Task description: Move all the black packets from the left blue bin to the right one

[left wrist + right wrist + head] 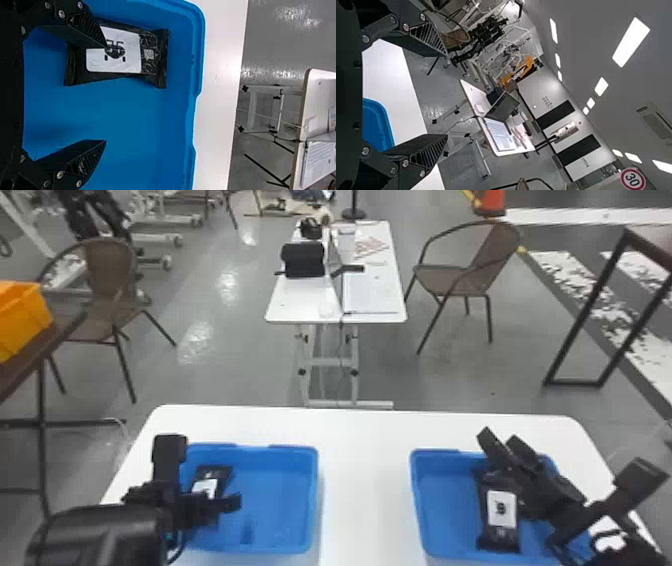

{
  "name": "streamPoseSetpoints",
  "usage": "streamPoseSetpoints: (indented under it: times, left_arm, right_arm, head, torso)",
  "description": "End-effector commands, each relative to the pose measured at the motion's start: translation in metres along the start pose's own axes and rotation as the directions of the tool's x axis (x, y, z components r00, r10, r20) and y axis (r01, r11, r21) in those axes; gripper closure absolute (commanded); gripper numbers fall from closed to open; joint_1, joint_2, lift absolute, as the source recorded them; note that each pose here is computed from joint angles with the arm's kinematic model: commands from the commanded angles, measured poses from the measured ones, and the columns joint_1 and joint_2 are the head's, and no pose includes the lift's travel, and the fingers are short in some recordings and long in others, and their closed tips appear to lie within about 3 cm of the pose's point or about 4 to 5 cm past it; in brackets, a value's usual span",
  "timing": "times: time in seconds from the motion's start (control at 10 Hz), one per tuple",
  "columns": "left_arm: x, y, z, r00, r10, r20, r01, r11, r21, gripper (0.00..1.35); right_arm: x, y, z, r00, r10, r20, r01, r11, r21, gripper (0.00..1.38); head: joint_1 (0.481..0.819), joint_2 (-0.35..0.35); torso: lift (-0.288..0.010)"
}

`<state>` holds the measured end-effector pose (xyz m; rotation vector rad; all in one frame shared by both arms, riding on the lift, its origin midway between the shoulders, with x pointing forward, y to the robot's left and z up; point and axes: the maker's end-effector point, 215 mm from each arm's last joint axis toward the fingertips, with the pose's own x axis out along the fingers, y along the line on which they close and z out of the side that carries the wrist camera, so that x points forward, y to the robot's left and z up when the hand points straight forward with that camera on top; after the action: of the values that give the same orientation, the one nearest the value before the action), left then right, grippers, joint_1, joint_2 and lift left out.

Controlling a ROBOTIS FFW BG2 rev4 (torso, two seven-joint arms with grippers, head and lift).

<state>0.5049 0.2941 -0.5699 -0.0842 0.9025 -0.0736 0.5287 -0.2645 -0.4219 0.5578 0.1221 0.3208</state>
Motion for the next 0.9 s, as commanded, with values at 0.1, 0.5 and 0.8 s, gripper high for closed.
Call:
streamPoseSetpoints:
  times: [0.1,0.5,0.8]
  left_arm:
    - [-0.001,0.024,-0.009,0.996,0.088,-0.024,-0.087,0.996,0.009,0.19]
    - [0.012,0.035,-0.017,0.985,0.17,-0.037,-0.169,0.985,0.02,0.19]
    - [0.017,0.052,-0.022,0.965,0.256,-0.056,-0.255,0.967,0.021,0.24]
  right_arm:
    - [0.0,0.003,-0.005,1.0,0.013,-0.003,-0.013,1.0,0.017,0.33]
    - [0.0,0.007,-0.01,0.999,0.037,-0.005,-0.036,0.999,0.04,0.33]
    - [-0.001,0.009,-0.014,0.999,0.049,-0.007,-0.049,0.997,0.062,0.33]
  head:
    - [0.695,0.043]
    - [0.695,0.086]
    - [0.695,0.094]
  torso:
    - [0.0]
    - [0.0]
    - [0.0]
